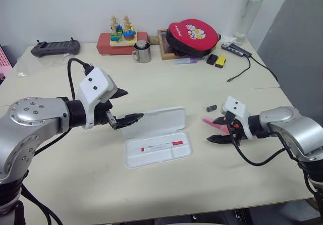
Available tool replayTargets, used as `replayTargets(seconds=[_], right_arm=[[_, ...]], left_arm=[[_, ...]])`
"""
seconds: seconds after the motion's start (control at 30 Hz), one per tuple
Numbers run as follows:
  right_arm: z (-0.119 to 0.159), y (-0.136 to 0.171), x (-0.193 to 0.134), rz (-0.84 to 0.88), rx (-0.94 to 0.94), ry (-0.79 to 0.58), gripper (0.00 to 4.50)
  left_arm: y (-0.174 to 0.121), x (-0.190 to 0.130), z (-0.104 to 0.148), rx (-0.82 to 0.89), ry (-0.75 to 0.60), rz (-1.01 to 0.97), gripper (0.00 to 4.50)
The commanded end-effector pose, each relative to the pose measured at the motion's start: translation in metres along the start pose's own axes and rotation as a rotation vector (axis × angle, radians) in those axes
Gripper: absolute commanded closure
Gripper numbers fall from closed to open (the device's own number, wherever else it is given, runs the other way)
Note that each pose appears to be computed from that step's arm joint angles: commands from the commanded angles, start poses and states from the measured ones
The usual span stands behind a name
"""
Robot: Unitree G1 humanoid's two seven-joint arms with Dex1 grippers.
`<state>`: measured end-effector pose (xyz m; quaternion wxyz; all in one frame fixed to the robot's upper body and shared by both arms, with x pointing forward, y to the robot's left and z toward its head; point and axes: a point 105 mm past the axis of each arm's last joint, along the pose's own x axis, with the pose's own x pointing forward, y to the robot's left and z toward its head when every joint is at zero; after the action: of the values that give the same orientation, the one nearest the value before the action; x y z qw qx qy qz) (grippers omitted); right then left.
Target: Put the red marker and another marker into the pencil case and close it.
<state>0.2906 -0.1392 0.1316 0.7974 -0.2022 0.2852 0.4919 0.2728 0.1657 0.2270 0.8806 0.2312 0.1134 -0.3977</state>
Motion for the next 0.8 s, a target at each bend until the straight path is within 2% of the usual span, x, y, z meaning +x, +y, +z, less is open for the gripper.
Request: replayTargets(seconds=[0.03, 0.2, 0.67, 0.8], right_arm=[[0.000, 0.000, -0.002, -0.007, -0.028, 0.005, 0.54], [-0.003, 0.000, 0.001, -0.008, -0.018, 0.010, 0.54], [-0.010, -0.027, 0.006, -0.112, 0.023, 0.015, 0.54], [0.009, -0.014, -0.002, -0.034, 0.015, -0.063, 0.54]], left_arm=[[0.002, -0.002, 0.004, 0.025, -0.013, 0.016, 0.00], [0.002, -0.002, 0.004, 0.025, -0.012, 0.017, 0.00], [0.002, -0.002, 0.004, 0.026, -0.012, 0.018, 0.00], [0.001, -0.003, 0.004, 0.024, -0.011, 0.019, 0.00]])
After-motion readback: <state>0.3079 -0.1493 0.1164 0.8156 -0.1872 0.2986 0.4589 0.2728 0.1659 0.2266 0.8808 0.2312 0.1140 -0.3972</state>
